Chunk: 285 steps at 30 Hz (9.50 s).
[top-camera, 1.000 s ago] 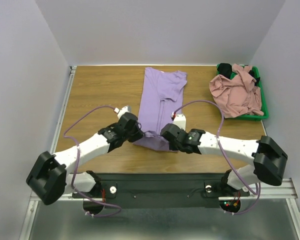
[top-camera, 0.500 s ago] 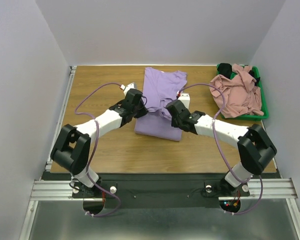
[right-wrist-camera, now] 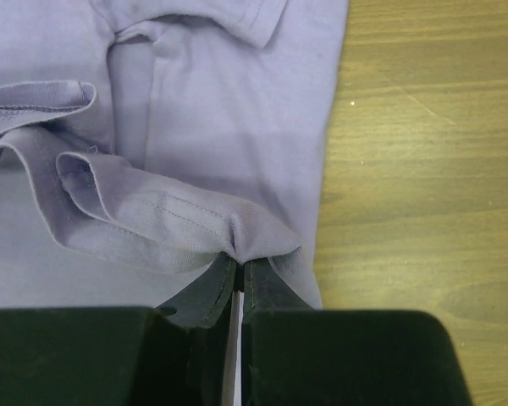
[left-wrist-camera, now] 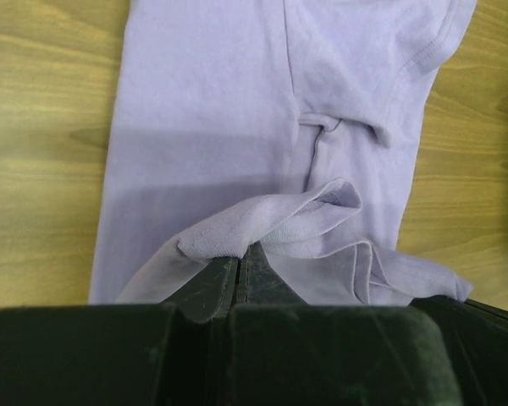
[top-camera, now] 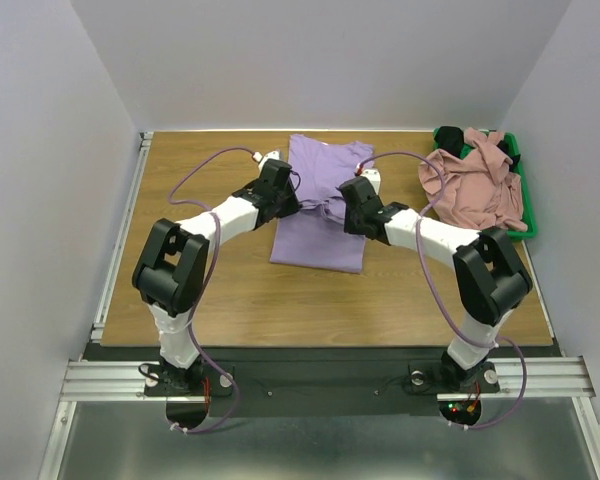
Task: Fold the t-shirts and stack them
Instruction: Fold the tshirt, then neatly place the folded tshirt to the corner
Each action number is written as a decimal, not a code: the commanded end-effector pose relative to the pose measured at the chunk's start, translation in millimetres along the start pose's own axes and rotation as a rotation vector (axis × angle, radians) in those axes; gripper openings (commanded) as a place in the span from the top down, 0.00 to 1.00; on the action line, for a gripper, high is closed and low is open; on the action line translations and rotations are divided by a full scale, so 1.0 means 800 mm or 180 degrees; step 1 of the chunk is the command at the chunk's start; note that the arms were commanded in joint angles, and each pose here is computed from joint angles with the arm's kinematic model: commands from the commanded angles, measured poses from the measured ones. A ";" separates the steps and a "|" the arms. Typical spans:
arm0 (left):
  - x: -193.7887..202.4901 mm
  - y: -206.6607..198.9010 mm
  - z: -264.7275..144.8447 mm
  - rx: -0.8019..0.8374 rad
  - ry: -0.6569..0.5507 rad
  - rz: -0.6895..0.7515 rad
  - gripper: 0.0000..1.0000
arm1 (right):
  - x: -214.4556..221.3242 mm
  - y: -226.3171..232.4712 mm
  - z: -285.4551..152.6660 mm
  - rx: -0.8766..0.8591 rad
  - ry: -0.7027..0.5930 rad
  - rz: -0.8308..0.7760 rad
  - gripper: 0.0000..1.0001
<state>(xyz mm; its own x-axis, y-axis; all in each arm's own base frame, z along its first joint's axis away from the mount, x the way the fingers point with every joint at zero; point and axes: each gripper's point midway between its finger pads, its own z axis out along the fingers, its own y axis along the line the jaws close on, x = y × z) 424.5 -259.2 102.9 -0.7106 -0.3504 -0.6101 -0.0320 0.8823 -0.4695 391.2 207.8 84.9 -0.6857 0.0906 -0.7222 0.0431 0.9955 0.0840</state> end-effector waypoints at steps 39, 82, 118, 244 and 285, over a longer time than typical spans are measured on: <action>0.094 0.091 -0.087 -0.0024 0.0157 -0.0318 0.14 | 0.100 -0.016 -0.080 -0.0958 0.0531 0.0625 0.04; 0.232 0.073 -0.229 0.0688 0.0638 -0.0206 1.00 | 0.215 -0.030 -0.231 -0.1593 0.1330 0.0526 1.00; -0.120 -0.037 -0.140 0.0463 -0.0826 -0.0070 1.00 | -0.141 -0.024 -0.120 -0.0365 -0.0637 0.0510 0.99; -0.261 0.147 0.207 -0.0674 -0.1115 -0.1756 1.00 | 0.078 -0.148 -0.095 -0.0386 0.0023 0.0861 0.00; -0.370 0.033 -0.082 -0.0211 -0.1716 -0.0698 0.01 | 0.041 -0.136 -0.146 -0.0684 -0.0344 0.1087 0.00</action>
<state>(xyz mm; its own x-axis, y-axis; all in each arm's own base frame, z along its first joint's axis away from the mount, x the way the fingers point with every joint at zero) 637.6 -120.3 224.6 -0.2615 -0.6972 -0.6675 -0.3143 0.7154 -0.6241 273.8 93.9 95.6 -0.6445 0.3842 -0.6611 0.1243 0.9058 0.4051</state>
